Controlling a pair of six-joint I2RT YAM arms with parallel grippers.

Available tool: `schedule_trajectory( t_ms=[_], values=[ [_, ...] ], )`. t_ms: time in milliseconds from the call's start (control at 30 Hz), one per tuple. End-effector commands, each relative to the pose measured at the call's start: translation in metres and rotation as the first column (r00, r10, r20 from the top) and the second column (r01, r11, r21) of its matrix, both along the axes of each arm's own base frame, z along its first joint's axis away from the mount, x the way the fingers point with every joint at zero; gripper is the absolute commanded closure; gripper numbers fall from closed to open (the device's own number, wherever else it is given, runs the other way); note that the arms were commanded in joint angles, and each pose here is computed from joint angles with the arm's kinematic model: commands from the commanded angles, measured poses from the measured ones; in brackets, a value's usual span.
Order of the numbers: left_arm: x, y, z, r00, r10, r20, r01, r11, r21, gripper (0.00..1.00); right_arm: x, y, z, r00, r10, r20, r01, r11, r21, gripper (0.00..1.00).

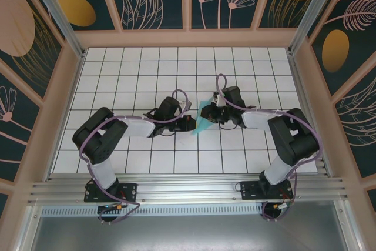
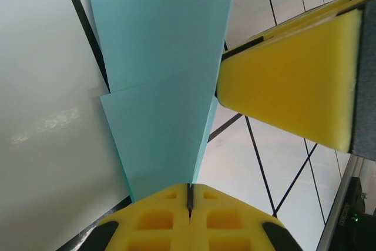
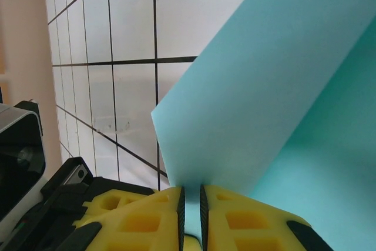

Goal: Fold a paper plane with a square sheet of paper (pick it up from the middle)
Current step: Fourth fold the wing at the center of the table.

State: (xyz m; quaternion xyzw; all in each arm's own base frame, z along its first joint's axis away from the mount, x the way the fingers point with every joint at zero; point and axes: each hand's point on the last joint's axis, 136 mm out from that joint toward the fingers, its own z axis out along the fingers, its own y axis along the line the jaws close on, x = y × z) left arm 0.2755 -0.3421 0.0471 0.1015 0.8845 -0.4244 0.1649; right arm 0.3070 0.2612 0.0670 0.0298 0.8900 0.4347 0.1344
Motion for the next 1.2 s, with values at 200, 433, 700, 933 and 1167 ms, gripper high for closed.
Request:
schedule_trajectory(
  t_ms=[200,433,700,933,1167],
  values=[
    [-0.003,0.002,-0.015,0.999,-0.003,-0.05,0.003,1.0,-0.002,0.96,0.012,0.01,-0.001,1.0,0.006,0.014,-0.006,1.0,0.004,0.81],
    [-0.003,0.006,-0.022,0.998,0.011,-0.065,-0.01,1.0,0.014,0.95,0.016,0.006,-0.016,1.0,-0.016,-0.004,0.016,0.999,-0.041,0.81],
    [-0.003,0.008,-0.021,0.998,0.014,-0.06,-0.013,1.0,0.01,0.87,0.021,0.006,-0.024,1.0,-0.019,-0.008,0.019,0.998,-0.054,0.81],
    [-0.002,0.016,-0.017,0.999,0.03,-0.011,-0.03,0.999,0.041,0.72,0.023,0.005,-0.023,1.0,-0.027,-0.008,0.027,0.998,-0.062,0.81],
    [-0.001,0.014,-0.016,1.0,0.014,0.0,-0.014,0.999,0.039,0.81,0.023,0.006,-0.024,1.0,-0.026,-0.012,0.025,0.998,-0.059,0.81]
  ],
)
